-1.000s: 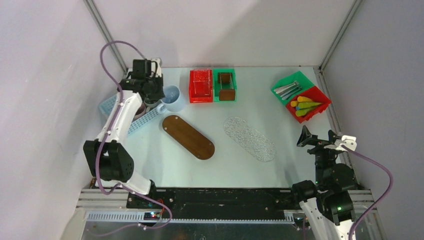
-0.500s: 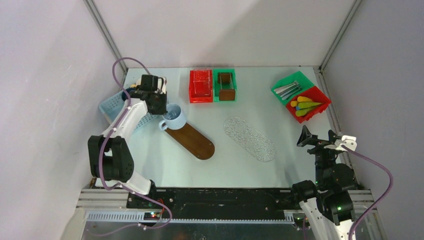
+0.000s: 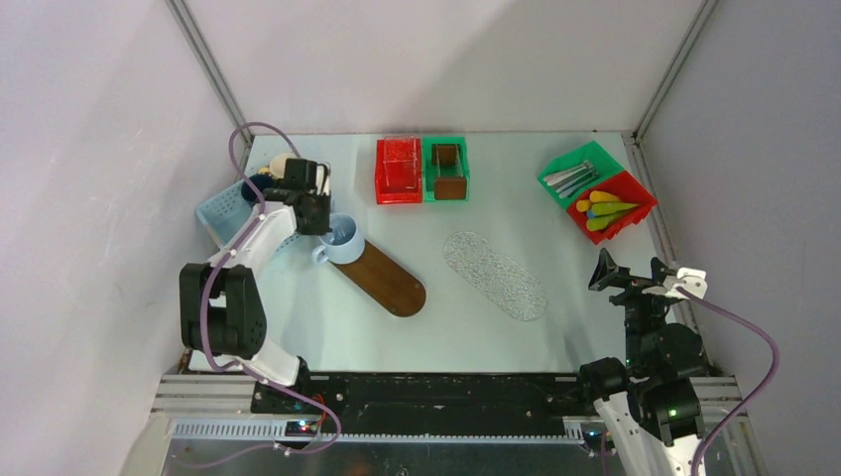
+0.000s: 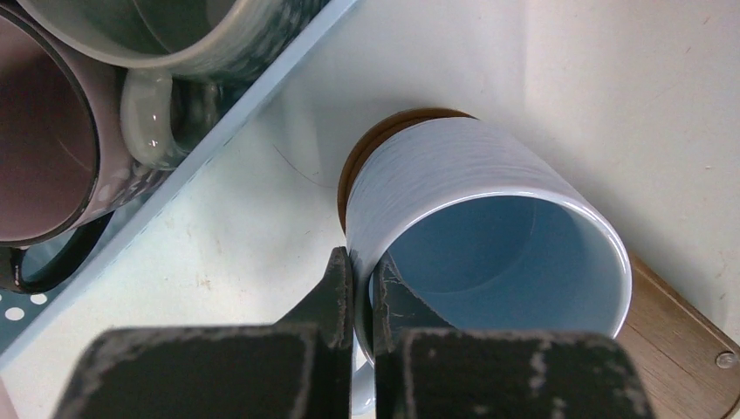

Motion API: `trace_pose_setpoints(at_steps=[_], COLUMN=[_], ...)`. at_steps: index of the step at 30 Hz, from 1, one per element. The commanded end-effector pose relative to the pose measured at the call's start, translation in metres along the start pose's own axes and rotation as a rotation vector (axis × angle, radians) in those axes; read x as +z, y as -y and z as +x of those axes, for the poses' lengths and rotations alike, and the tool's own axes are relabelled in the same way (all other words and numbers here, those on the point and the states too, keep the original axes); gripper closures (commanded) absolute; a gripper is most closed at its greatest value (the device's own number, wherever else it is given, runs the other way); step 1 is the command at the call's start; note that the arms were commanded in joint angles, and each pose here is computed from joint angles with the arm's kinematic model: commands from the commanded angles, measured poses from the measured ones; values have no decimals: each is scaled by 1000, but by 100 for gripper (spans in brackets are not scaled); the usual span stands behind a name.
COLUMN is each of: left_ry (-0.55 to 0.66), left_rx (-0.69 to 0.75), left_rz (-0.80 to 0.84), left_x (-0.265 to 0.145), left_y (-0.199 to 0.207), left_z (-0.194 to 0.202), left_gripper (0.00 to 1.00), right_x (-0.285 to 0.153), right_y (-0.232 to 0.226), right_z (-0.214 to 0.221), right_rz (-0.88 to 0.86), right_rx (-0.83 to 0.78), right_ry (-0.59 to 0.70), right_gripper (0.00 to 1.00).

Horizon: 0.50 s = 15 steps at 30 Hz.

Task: Prepare toiletry sets of a toothbrush and toothpaste on the tray
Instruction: Place the cup on the tray.

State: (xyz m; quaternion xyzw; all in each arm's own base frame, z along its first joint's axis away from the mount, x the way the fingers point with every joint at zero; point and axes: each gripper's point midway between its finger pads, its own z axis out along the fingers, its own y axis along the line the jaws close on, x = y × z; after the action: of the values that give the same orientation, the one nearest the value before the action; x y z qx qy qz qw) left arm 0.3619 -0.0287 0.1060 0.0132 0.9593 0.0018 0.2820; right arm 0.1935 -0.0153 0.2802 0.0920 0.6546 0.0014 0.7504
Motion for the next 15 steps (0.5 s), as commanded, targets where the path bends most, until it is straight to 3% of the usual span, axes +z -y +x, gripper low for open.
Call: trace_pose_setpoints(at_steps=[1, 10, 15], left_ry=[96, 47, 44], left_rx=[12, 26, 30], left_rz=[19, 12, 4], left_x=[1, 12, 10], left_y=[1, -1, -2], left_z=[-25, -10, -6], left_gripper=[100, 98, 82], right_x=[4, 3, 3], right_y=[-2, -2, -2], right_z=[-5, -5, -5], right_rz=[-9, -5, -7], right_rx=[-12, -12, -12], right_ry=[17, 19, 20], right_gripper=[1, 1, 1])
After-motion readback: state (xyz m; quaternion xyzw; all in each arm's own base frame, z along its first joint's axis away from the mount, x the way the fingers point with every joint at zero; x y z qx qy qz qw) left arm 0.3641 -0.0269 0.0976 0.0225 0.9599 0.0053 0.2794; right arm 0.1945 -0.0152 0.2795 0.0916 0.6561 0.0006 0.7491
